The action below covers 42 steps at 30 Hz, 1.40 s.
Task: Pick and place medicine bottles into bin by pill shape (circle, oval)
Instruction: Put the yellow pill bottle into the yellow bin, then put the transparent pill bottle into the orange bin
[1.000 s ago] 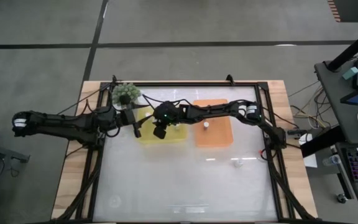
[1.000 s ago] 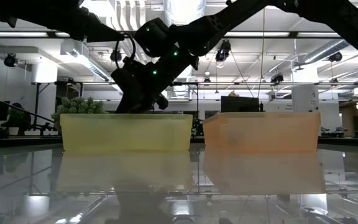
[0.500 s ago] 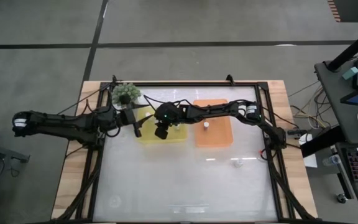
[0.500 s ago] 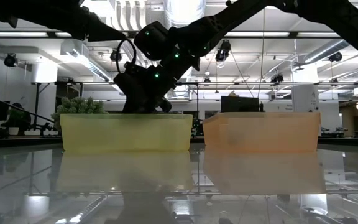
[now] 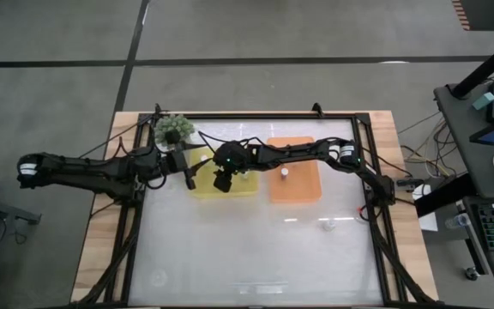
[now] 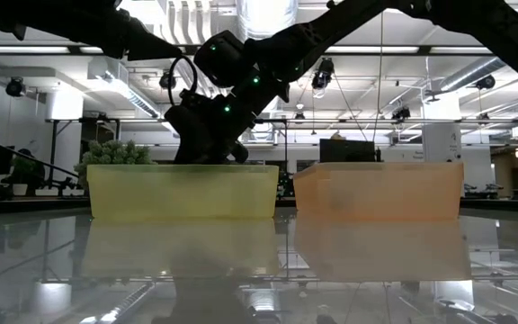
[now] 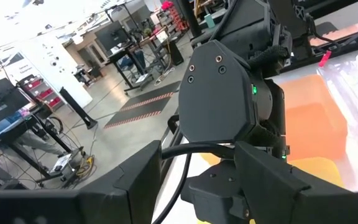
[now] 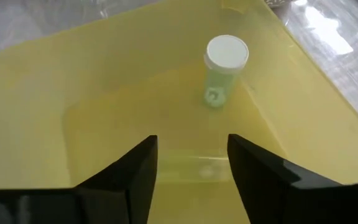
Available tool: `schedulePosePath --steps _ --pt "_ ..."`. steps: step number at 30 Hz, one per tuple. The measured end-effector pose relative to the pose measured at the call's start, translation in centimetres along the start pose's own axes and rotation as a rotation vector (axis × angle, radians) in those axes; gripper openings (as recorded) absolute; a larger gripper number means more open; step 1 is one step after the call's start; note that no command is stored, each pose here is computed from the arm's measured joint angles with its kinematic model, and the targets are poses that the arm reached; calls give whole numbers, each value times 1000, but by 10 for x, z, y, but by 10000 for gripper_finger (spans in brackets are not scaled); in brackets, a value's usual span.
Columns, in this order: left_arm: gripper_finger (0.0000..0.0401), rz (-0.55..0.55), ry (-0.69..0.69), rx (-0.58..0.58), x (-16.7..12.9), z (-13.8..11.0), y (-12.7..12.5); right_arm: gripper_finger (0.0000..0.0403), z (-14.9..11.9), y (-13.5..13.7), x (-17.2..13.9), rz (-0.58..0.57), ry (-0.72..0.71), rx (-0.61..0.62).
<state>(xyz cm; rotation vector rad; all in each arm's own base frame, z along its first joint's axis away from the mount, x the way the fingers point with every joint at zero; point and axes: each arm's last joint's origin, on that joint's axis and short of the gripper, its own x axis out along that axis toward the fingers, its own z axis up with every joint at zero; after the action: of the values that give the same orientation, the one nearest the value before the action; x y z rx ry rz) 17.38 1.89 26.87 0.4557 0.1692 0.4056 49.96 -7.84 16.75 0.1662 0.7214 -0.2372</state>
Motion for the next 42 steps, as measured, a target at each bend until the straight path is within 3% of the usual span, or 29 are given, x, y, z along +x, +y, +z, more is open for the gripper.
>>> schedulePosePath --steps 11,18,28,37,42 --pt "187 0 0 0 0 0 0 194 2 0 -4 -6 41 -22" --pt "187 2 -2 -1 0 0 0 189 18 2 -32 -15 131 -64" --pt "187 5 -15 -6 3 1 -1 180 28 31 -117 -9 294 -14" --pt "187 12 -33 -14 6 3 -1 180 19 64 -208 -28 410 208" --pt "187 12 -35 -16 6 3 -1 180 5 82 -239 -80 505 337"
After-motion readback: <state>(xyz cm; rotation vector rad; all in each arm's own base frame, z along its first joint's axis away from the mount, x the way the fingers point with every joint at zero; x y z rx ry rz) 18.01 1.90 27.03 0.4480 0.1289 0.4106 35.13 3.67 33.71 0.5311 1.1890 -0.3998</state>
